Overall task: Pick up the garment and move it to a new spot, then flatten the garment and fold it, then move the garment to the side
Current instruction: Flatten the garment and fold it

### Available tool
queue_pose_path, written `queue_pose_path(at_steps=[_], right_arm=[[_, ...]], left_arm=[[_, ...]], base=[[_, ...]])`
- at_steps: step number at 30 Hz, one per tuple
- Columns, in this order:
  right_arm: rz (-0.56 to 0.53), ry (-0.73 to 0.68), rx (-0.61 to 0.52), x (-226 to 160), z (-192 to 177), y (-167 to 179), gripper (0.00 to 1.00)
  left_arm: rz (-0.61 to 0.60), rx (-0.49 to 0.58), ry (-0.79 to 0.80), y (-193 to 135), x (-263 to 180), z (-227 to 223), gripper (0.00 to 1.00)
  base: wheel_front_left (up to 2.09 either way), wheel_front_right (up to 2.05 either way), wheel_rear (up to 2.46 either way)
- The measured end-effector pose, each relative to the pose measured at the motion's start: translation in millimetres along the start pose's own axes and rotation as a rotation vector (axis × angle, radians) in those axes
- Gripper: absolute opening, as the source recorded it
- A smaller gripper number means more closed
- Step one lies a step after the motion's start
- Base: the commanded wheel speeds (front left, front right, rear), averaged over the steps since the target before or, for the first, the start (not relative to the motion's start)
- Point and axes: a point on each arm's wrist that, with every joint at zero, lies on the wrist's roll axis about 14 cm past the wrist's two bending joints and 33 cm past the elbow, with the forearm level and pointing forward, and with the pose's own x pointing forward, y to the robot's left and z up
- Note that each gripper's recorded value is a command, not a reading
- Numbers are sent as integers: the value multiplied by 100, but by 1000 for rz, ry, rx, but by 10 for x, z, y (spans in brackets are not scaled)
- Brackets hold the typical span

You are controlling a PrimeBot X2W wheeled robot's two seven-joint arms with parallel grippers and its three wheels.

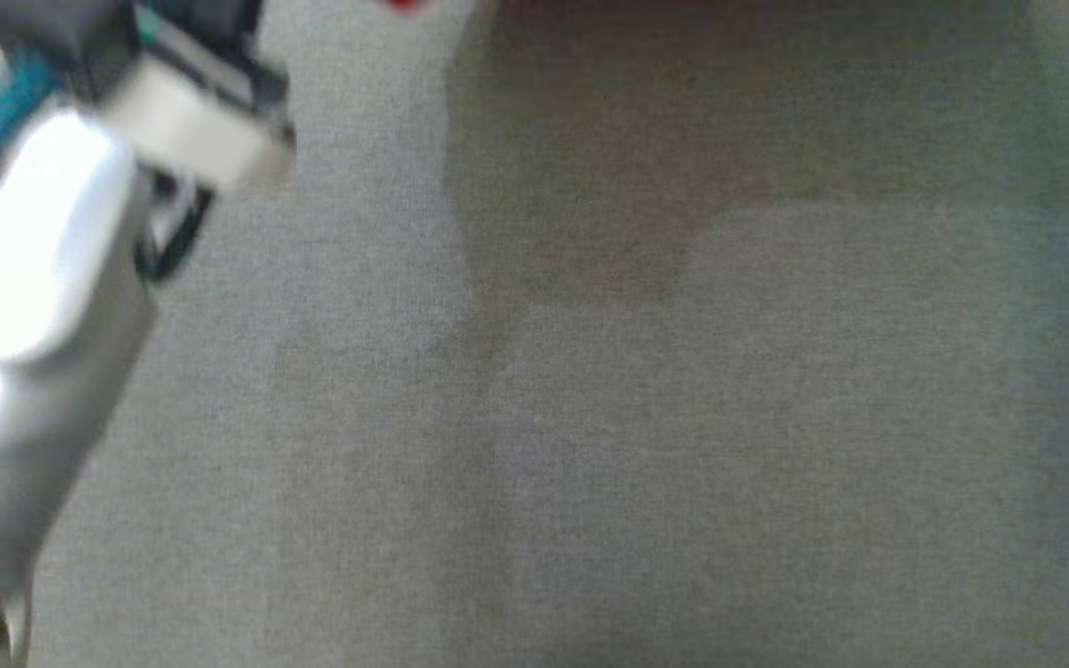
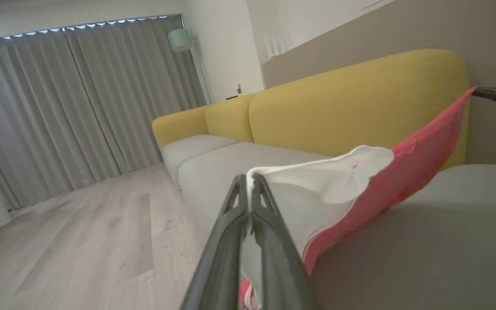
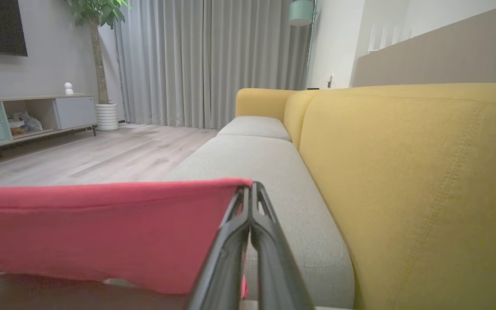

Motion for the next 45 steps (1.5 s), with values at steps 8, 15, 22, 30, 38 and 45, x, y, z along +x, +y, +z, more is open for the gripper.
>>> queue_pose_path(at_steps=[8, 15, 22, 30, 38, 45], right_arm=[[-30, 55, 38, -723, -226, 6, 0], [-124, 164, 86, -1658, -568, -110, 0], [-188, 247, 134, -2293, -830, -95, 0], [-184, 289, 135, -2369, -965, -14, 0], [-151, 314, 154, -2027, -1089, 93, 0], [-132, 335, 148, -1735, -1221, 134, 0]], left_arm=[[27, -145, 118, -507, -853, -426, 0], [24, -253, 258, -1201, -1612, -642, 0], [50, -304, 320, -1433, -1878, -618, 0], [26, -302, 360, -1431, -1849, -724, 0], [-12, -211, 292, -1152, -1323, -761, 0], [-66, -100, 241, -954, -831, -810, 0]], base=[[0, 0, 0], [0, 0, 0], [0, 0, 0], [0, 0, 0], [0, 0, 0], [0, 0, 0]])
